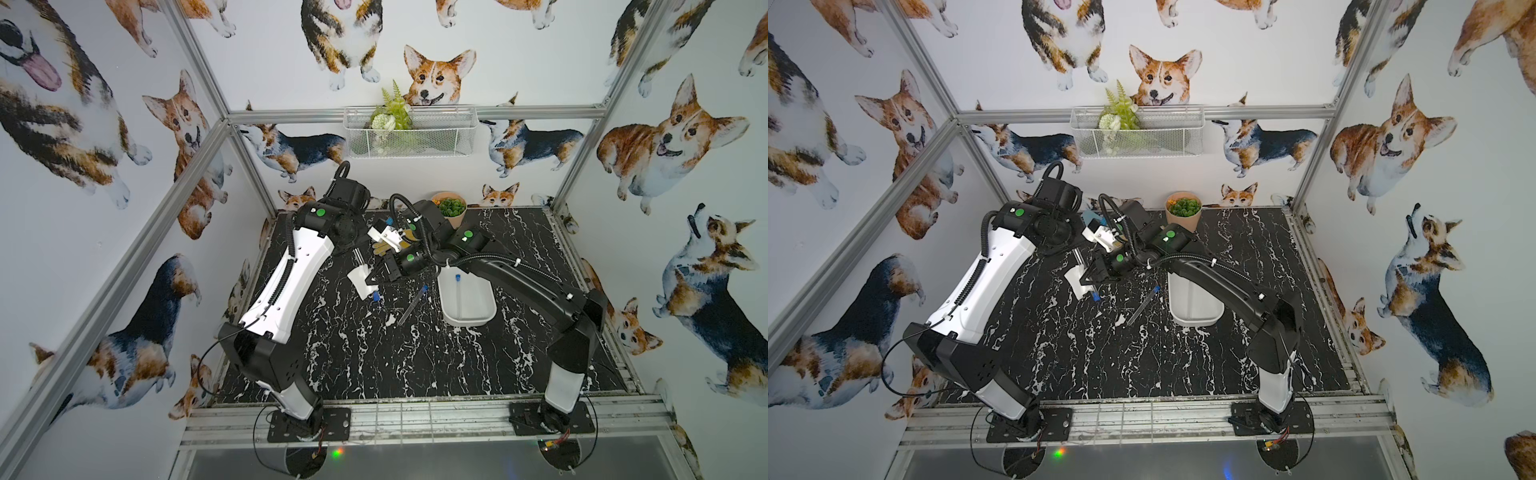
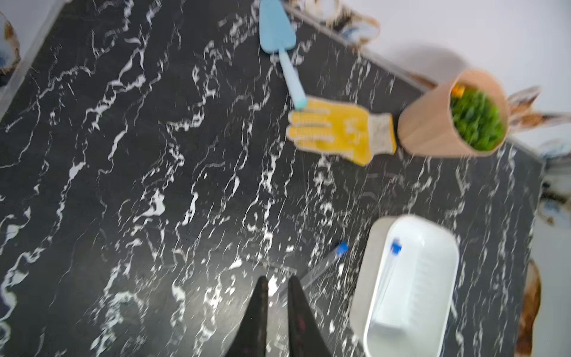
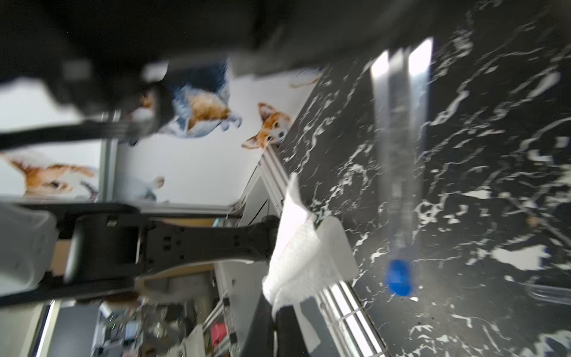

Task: Wipe the exteriors of test tubes
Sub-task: Wipe the dirt from the test tube.

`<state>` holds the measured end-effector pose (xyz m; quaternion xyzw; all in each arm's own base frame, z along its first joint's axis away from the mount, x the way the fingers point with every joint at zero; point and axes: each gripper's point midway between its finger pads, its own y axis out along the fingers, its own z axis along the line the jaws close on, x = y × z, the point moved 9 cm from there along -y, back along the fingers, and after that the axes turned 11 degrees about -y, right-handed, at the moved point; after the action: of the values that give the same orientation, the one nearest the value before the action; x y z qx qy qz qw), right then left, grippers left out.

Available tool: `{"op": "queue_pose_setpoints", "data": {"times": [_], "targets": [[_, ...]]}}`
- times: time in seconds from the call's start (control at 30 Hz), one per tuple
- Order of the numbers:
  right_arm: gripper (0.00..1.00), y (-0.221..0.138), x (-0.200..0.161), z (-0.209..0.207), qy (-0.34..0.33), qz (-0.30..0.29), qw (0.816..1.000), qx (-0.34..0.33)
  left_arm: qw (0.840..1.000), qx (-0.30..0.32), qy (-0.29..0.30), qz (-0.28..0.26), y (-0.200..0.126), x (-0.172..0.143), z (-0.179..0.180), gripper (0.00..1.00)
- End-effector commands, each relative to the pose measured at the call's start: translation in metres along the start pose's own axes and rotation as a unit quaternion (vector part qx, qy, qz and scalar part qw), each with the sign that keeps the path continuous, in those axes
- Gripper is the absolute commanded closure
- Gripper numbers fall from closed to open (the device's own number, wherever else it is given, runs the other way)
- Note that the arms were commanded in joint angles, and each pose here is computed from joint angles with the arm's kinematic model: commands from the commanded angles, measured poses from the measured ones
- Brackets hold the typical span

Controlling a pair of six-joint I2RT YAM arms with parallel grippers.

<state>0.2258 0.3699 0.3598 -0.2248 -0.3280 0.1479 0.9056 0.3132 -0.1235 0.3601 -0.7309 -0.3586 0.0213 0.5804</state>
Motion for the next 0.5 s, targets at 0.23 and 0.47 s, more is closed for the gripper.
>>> {"op": "queue_pose_setpoints", "data": {"times": [0.23,0.47], "targets": [[1.0,-0.004,-0.011,-0.009,0.039,-0.03,0.998,-0.041,0.999,0.004,-0.006,0.034,-0.004,-0.01,0.006,0.88],[1.0,0.014,-0.004,-0.011,0.042,-0.025,0.998,-0.029,0.999,-0.002,-0.013,0.04,-0.005,-0.011,0.006,0.88]]}}
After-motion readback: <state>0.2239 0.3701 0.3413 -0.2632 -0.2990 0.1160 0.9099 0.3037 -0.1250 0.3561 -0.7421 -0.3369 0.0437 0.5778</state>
